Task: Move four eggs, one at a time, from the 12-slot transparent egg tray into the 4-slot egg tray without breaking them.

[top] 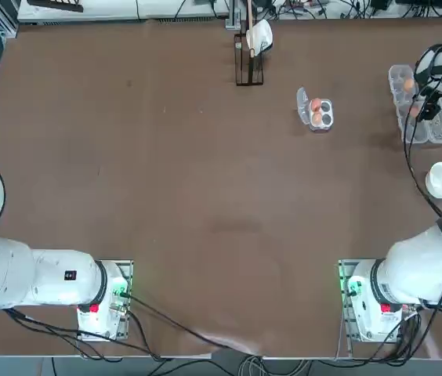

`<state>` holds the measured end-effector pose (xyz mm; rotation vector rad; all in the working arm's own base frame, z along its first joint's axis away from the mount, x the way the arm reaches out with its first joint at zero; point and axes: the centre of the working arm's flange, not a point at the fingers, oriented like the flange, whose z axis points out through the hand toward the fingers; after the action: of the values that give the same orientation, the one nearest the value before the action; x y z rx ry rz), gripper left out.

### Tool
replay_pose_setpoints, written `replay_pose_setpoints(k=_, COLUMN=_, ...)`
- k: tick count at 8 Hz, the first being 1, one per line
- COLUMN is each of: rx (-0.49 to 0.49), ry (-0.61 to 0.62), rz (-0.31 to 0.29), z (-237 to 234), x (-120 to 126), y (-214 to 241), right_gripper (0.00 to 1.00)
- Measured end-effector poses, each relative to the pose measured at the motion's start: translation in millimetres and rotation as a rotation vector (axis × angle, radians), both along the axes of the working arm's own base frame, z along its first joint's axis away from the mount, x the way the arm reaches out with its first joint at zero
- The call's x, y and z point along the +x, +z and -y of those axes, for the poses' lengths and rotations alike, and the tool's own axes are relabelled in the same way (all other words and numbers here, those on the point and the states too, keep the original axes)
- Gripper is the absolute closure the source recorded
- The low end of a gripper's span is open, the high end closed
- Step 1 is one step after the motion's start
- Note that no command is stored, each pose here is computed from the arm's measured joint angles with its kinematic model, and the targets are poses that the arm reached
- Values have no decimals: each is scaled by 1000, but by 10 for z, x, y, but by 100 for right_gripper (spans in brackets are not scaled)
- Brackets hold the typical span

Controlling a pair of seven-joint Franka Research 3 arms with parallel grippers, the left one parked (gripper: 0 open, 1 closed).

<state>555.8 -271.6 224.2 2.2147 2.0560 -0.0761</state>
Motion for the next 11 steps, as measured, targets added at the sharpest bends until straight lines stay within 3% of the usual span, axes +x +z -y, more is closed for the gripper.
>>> replay_pose_setpoints(k=11, rx=19, ry=-1, rz=20, z=71, x=40, y=-116, right_gripper=18)
